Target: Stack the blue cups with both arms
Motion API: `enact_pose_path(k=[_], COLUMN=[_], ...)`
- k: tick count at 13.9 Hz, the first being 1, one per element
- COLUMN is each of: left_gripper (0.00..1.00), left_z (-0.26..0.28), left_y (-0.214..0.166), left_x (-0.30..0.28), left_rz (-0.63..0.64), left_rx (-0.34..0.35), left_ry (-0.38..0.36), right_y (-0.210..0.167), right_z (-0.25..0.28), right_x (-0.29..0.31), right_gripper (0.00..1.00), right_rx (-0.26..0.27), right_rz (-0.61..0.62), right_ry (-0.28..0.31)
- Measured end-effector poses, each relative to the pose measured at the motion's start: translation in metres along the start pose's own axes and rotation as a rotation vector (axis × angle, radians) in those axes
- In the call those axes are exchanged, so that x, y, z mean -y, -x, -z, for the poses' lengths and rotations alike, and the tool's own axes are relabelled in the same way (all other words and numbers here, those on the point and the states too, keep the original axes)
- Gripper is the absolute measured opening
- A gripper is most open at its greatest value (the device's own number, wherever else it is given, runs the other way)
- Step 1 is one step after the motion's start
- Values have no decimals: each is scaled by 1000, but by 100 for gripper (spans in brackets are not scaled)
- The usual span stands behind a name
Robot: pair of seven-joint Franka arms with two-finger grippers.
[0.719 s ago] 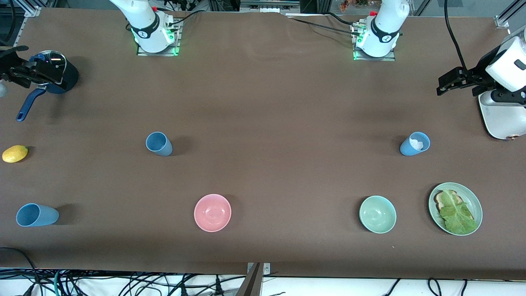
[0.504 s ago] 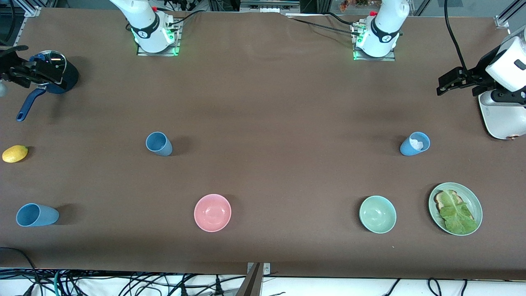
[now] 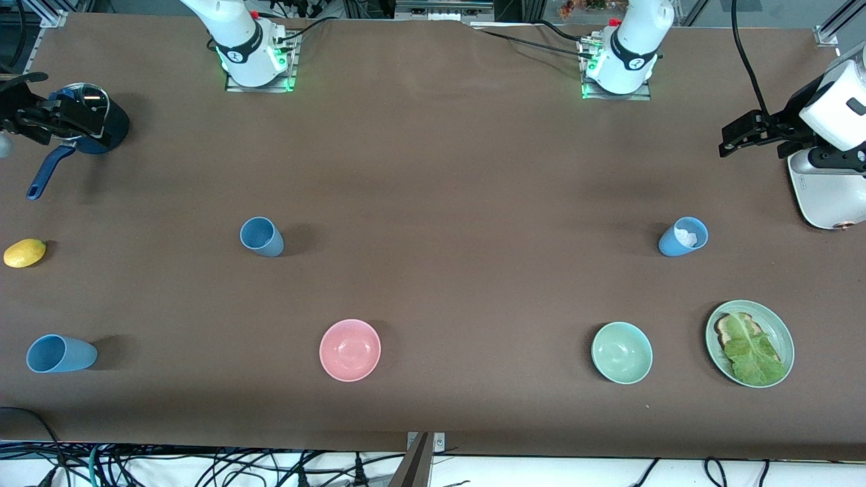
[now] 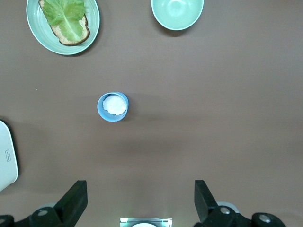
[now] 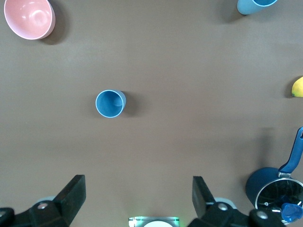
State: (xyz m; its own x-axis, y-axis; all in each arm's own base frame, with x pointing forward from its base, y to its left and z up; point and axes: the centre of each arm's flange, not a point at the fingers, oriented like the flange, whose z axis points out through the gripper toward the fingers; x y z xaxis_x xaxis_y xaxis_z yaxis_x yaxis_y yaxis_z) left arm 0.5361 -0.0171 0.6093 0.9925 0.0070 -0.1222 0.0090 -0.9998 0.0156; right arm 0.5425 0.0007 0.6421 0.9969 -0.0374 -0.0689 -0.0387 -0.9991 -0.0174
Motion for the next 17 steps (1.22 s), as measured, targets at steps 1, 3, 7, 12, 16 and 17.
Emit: enact_pose_path(k=[1, 3, 7, 12, 16, 17], left_gripper=[100, 100, 100, 100, 100, 100], left_z=[0, 0, 0, -1, -1, -1], left_y=[0, 0, 0, 1, 1, 1], left_x=[0, 0, 0, 0, 2, 2], left_rz=[0, 0, 0, 1, 2, 2], left_rx=[0, 0, 0, 6, 8, 9], left_ry=[0, 0, 0, 0, -6, -6], right_y=[0, 0, 0, 0, 0, 0], right_z=[0, 0, 0, 0, 0, 0], right_x=[0, 0, 3, 7, 7, 7], right_gripper=[100, 100, 100, 100, 100, 100], right_rx=[0, 0, 0, 0, 0, 0], right_rz=[0, 0, 6, 12, 13, 13], right_ry=[0, 0, 0, 1, 1, 1])
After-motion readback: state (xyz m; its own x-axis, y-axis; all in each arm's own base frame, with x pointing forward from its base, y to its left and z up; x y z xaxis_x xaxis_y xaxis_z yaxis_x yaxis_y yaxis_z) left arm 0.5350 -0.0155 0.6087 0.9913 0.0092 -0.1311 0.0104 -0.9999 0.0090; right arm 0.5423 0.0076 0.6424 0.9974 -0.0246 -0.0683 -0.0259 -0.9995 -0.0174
